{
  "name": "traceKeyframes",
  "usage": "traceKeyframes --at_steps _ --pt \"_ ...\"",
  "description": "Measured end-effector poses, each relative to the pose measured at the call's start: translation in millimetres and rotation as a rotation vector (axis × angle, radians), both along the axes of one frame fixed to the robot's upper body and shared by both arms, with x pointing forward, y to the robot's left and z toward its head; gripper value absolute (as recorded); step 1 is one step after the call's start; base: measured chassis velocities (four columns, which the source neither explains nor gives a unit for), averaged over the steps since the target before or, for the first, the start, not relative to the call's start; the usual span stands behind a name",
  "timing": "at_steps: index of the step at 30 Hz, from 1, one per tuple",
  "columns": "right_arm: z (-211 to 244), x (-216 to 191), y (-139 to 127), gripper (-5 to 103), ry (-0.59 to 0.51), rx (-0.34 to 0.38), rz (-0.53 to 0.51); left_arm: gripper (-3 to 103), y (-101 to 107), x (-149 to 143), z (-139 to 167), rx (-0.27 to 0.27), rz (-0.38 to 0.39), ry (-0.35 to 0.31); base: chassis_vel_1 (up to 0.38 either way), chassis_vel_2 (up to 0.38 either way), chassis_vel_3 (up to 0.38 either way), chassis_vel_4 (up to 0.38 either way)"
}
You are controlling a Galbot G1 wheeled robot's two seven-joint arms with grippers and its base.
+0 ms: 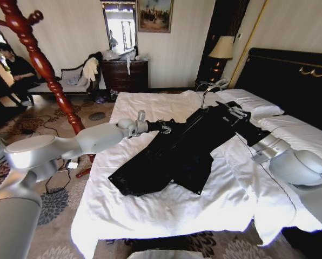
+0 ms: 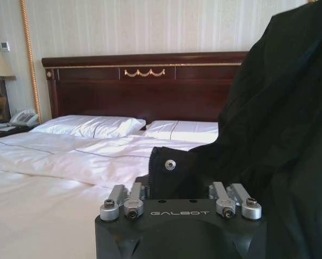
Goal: Pick up the clothes from the bed and hang them on the clothes hanger.
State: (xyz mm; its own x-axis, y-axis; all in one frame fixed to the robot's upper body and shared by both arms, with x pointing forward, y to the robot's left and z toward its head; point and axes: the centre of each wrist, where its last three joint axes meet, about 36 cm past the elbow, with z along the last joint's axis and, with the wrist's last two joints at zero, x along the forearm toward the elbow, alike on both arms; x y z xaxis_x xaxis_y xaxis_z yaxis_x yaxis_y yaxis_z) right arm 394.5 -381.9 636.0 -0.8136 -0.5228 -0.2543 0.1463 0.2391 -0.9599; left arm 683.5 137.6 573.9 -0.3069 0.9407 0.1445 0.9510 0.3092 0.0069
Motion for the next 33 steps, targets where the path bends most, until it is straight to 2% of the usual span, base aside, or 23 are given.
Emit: traceKeyframes --at_steps 2,3,6,8,12,22,29,33 --pt "-1.5 0.1 -0.3 22 0.002 0.0 -0.002 40 1.5 -3.2 -1.0 -0.004 0.01 0.0 0.0 0.0 0.0 0.0" --pt "-1.5 0.1 -0.3 22 0.002 0.0 -0.002 40 1.5 -3.2 -1.0 -0.004 0.01 0.0 0.0 0.0 0.0 0.0" --pt "-3.6 -0.6 0.2 22 0.007 0.0 -0.001 24 6.3 -9.9 0.5 -0.012 0.037 -0.003 0.0 0.0 0.0 0.0" --pt "-3.8 -0.9 0.6 22 0.007 0.0 0.0 24 7.1 -11.3 0.9 -0.013 0.04 -0.003 0.0 0.0 0.0 0.0" --pt "-5.1 -1.8 1.0 22 0.013 0.0 0.001 3 8.4 -21.8 7.7 -0.024 0.053 -0.009 0.0 0.0 0.0 0.0" --pt "-16.8 -1.8 -2.1 22 0.038 0.029 -0.023 0 11.8 -48.5 22.9 -0.058 0.08 -0.049 0.0 0.0 0.0 0.0" --pt "-20.0 -0.8 -1.4 22 0.084 0.088 -0.04 0 24.8 -82.6 48.4 -0.079 0.103 -0.066 0.0 0.0 0.0 0.0" --pt "-19.8 2.9 -3.9 22 0.127 0.134 -0.088 0 39.9 -108.6 70.3 -0.097 0.125 -0.076 0.0 0.0 0.0 0.0"
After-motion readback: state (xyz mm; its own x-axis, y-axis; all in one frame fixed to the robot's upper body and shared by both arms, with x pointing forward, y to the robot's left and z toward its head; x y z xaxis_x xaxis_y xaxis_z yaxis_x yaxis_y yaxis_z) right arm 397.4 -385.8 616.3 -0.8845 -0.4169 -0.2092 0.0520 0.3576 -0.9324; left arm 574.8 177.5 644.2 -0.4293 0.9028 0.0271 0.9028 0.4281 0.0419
